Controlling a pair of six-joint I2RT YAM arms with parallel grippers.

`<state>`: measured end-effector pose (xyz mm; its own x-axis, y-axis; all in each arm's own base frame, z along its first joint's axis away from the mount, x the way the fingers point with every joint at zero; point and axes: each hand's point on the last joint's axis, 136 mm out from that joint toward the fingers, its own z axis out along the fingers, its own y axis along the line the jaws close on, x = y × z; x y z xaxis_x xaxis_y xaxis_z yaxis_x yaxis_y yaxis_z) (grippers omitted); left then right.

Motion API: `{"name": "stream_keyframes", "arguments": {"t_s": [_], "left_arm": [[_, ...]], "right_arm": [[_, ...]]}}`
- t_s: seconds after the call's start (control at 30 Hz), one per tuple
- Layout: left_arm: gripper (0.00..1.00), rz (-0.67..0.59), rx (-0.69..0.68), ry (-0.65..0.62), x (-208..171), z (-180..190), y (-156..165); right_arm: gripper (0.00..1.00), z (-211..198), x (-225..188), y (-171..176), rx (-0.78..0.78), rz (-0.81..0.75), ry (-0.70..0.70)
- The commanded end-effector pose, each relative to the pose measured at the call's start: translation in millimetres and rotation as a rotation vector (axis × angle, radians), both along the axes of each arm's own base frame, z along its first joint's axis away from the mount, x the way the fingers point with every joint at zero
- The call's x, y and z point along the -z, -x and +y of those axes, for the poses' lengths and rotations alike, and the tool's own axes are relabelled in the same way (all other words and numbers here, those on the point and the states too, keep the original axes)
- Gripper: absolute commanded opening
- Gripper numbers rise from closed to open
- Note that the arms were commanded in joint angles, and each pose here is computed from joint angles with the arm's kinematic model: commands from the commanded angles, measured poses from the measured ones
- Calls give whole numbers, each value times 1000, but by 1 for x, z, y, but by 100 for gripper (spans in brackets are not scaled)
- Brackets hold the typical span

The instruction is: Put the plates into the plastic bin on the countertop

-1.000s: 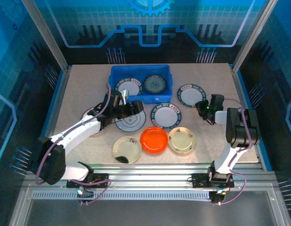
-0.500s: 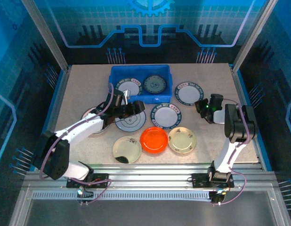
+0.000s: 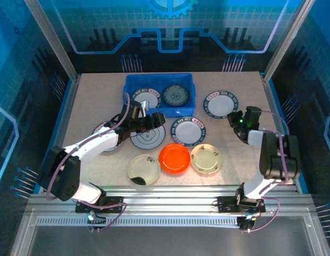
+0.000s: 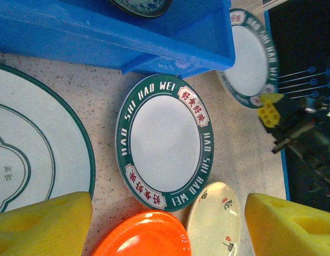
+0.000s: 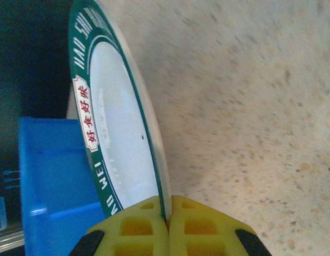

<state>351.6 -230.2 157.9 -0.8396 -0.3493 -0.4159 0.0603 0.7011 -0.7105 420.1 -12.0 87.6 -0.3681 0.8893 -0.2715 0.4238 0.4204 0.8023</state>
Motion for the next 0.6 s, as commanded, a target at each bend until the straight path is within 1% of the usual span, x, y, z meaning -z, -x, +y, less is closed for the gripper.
{"name": "stream_keyframes", "arguments": {"t_s": [0.0,0.1,0.23,0.43,0.57], "left_arm": [[76,-70,45,44,-26,-10,-3],[78,-98,120,112,-39,-21,1],[80,-139,190,182,-57,-31,5],[81,-176,217,218,-64,-36,7],[81,-172,211,211,-60,-36,4]], "right_arm": [[0,-4,-43,16,-61,-51,111],[0,7,-75,34,-129,-80,126],[0,37,-108,58,-264,-113,125],[0,89,-128,80,-507,-121,34],[0,127,-134,92,-661,-104,53]]}}
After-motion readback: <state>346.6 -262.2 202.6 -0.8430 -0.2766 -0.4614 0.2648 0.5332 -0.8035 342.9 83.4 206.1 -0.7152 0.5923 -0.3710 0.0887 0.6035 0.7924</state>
